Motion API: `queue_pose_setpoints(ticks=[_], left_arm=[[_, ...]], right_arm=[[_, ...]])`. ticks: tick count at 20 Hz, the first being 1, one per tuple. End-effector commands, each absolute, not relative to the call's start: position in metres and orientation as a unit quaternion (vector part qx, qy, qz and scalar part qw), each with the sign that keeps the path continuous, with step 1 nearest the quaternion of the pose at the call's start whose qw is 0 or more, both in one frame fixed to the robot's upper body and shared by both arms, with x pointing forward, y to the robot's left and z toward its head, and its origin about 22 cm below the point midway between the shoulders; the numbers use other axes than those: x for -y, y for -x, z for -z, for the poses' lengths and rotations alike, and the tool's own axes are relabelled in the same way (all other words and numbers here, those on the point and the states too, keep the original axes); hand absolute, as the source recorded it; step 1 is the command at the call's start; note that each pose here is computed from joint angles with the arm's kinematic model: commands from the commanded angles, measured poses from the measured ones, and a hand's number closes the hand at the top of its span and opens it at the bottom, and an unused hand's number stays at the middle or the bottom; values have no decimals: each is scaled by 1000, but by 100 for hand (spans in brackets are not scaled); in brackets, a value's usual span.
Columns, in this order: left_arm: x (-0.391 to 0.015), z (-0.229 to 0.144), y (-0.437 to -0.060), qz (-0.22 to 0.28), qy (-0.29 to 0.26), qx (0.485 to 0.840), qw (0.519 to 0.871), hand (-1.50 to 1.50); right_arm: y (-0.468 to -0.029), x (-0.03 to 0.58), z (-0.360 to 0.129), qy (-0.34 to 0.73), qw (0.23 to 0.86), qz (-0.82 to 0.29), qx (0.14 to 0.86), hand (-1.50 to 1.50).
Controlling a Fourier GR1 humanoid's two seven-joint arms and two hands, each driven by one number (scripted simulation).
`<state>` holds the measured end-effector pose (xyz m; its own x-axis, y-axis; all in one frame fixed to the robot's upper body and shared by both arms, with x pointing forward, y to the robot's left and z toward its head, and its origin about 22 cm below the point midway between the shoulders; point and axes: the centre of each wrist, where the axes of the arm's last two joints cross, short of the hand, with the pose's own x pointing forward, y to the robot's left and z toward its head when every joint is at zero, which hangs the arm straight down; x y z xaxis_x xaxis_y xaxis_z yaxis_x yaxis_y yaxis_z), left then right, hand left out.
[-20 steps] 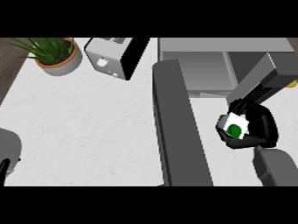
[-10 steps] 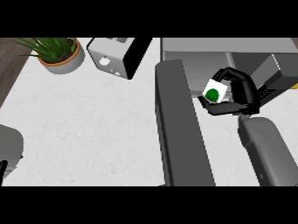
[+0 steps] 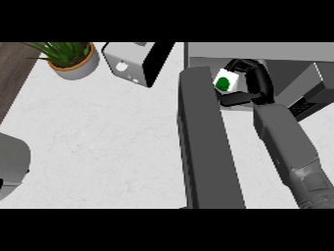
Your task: Pick up the milk, place it into the microwave and close the microwave
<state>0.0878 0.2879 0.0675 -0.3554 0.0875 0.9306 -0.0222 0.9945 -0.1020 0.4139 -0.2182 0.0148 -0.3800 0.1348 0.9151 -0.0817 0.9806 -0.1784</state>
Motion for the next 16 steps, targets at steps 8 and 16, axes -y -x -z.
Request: queue_pose_setpoints(ticks=[8, 16], left_arm=[[-280, -66, -103, -29, 46, 830, 555, -150], [-286, -65, -116, -28, 49, 837, 545, -150]], right_arm=[[-439, 204, -35, 79, 532, -120, 835, 150], [-446, 209, -47, 146, 531, -125, 825, 150]])
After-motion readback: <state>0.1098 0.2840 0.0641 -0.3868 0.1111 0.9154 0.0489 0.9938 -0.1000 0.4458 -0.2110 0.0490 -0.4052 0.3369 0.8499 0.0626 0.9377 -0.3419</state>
